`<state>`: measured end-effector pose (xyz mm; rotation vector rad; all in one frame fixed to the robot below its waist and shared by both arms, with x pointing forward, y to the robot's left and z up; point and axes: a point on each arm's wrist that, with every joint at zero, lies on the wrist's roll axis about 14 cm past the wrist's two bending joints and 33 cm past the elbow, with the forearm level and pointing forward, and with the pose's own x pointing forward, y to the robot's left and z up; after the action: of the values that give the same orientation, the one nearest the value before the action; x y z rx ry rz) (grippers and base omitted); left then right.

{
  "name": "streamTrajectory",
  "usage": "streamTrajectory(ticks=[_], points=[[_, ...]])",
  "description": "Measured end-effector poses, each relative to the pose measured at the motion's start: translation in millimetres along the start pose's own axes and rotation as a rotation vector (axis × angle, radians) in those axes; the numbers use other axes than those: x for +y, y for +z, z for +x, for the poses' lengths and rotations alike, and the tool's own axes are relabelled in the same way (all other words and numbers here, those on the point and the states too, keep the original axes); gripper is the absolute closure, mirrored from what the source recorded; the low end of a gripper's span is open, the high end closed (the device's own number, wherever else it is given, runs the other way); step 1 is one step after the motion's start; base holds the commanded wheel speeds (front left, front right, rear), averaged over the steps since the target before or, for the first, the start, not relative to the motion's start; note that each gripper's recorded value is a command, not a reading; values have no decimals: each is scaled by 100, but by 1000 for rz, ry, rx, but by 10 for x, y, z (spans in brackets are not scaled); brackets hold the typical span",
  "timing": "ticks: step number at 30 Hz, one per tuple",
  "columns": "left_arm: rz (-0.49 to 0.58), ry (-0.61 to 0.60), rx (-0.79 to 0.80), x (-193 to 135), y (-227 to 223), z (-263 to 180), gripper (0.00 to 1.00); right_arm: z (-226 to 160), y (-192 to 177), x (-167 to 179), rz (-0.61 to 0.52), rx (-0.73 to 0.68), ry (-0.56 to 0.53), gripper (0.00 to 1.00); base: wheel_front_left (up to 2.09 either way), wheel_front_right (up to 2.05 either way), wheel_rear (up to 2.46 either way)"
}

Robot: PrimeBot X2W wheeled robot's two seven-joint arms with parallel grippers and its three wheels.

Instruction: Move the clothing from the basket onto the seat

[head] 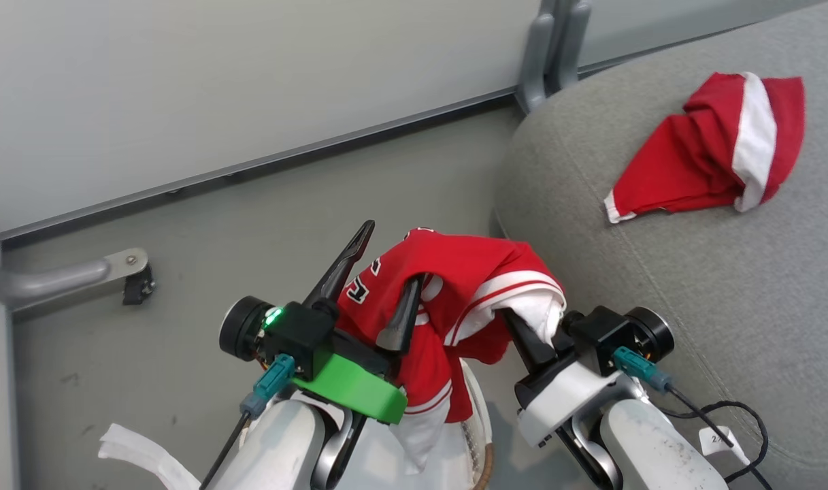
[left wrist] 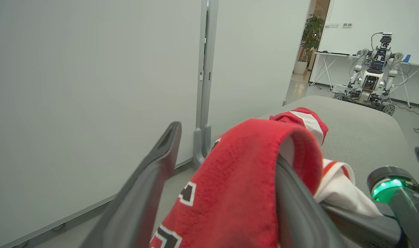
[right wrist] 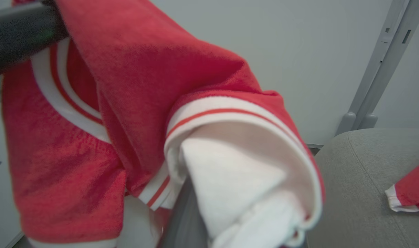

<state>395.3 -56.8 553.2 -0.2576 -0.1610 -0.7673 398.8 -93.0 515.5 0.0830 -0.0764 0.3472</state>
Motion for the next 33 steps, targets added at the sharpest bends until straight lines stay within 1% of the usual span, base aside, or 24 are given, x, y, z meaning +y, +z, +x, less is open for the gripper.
streamTrajectory(ticks=[10,14,19,23,28,33], points=[[-44,-161,68,-456,-337,248,0,-476,263,-648,-28,-62,-239,100,0,0,0],[-64,-226,93,-655,-466,327,0,-706,497,-922,-44,-126,-347,100,0,0,0],[-97,-332,138,-990,-650,354,0,-1135,899,-1392,-101,-233,-536,100,0,0,0],[-119,-376,154,-1093,-733,390,0,-1372,1086,-1625,-154,-272,-634,100,0,0,0],[-137,-397,171,-1116,-818,403,0,-1449,1281,-1755,-234,-300,-679,100,0,0,0],[-152,-405,151,-1086,-807,472,0,-1257,1557,-1845,-383,-307,-624,100,0,0,0]])
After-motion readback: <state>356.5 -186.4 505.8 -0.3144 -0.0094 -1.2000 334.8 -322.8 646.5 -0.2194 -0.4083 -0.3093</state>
